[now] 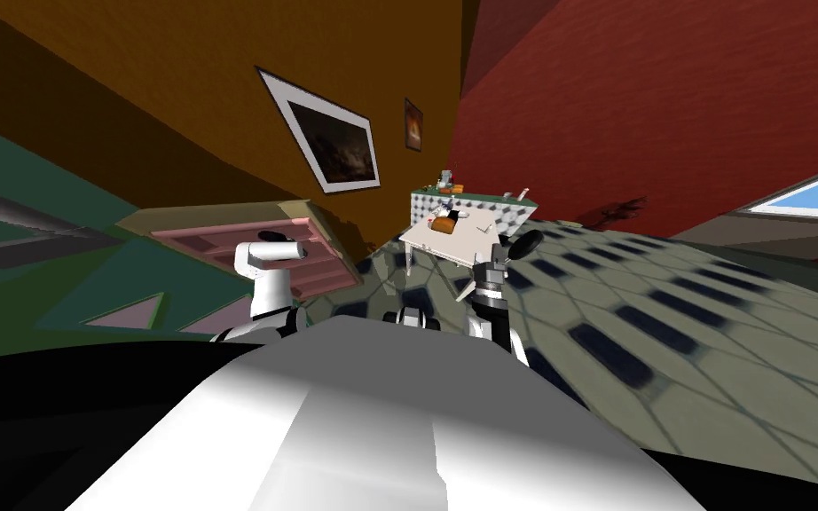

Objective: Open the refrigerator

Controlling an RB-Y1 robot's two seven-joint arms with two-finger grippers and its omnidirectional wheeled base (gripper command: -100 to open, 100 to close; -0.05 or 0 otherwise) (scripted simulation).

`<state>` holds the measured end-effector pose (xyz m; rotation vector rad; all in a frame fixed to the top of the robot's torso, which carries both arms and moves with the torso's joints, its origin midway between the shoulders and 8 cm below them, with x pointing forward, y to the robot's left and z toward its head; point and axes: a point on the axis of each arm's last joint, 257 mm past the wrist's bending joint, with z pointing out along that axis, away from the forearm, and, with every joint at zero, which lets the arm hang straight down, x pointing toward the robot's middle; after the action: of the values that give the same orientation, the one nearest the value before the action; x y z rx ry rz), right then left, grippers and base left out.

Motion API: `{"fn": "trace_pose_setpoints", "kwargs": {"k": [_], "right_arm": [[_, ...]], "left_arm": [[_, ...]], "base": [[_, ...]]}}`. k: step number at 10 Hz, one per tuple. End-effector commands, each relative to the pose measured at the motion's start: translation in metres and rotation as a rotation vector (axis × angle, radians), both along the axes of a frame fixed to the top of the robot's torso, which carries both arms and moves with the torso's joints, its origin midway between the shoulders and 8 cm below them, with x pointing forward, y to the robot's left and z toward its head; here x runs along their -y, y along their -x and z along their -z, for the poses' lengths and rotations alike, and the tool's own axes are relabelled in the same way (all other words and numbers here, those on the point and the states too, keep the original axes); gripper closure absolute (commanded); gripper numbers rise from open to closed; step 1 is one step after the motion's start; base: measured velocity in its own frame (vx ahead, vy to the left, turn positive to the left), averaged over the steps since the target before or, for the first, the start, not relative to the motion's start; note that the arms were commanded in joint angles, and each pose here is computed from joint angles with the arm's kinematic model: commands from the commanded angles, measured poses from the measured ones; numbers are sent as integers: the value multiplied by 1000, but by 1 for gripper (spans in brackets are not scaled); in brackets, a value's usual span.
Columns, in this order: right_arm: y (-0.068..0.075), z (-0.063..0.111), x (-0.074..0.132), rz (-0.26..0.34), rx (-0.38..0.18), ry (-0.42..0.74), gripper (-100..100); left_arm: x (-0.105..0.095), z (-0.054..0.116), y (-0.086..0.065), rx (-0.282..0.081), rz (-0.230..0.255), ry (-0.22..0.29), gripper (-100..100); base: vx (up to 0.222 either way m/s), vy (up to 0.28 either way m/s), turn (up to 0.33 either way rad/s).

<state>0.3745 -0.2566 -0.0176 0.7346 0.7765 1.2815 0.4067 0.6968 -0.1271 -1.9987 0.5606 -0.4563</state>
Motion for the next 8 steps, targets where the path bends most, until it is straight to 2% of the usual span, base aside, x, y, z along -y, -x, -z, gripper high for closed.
{"fn": "trace_pose_setpoints", "kwargs": {"k": [1, 2, 3, 4, 5, 6, 7, 8], "right_arm": [[0, 0, 0, 0, 0, 0, 0], [0, 0, 0, 0, 0, 0, 0], [0, 0, 0, 0, 0, 0, 0], [0, 0, 0, 0, 0, 0, 0], [0, 0, 0, 0, 0, 0, 0], [0, 0, 0, 0, 0, 0, 0], [0, 0, 0, 0, 0, 0, 0], [0, 0, 0, 0, 0, 0, 0]], "left_arm": [[-16, 9, 12, -94, -76, -4, 100], [-21, 11, 12, -112, -89, -9, 100], [-24, 19, 13, -127, -102, -1, 100], [-27, 27, 18, -122, -127, 25, 100], [-27, 27, 18, -100, -141, 38, 100], [-12, 44, 4, -132, -139, 58, -100], [-8, 38, -6, -119, -132, 63, -100], [3, 56, -12, -145, -148, 84, -100]], "base": [[-122, -8, -436], [-70, -12, -258], [-21, -14, -42], [3, -10, 32], [11, -3, 15], [-54, 71, 9], [-92, 106, -10], [-109, 118, -2]]}}
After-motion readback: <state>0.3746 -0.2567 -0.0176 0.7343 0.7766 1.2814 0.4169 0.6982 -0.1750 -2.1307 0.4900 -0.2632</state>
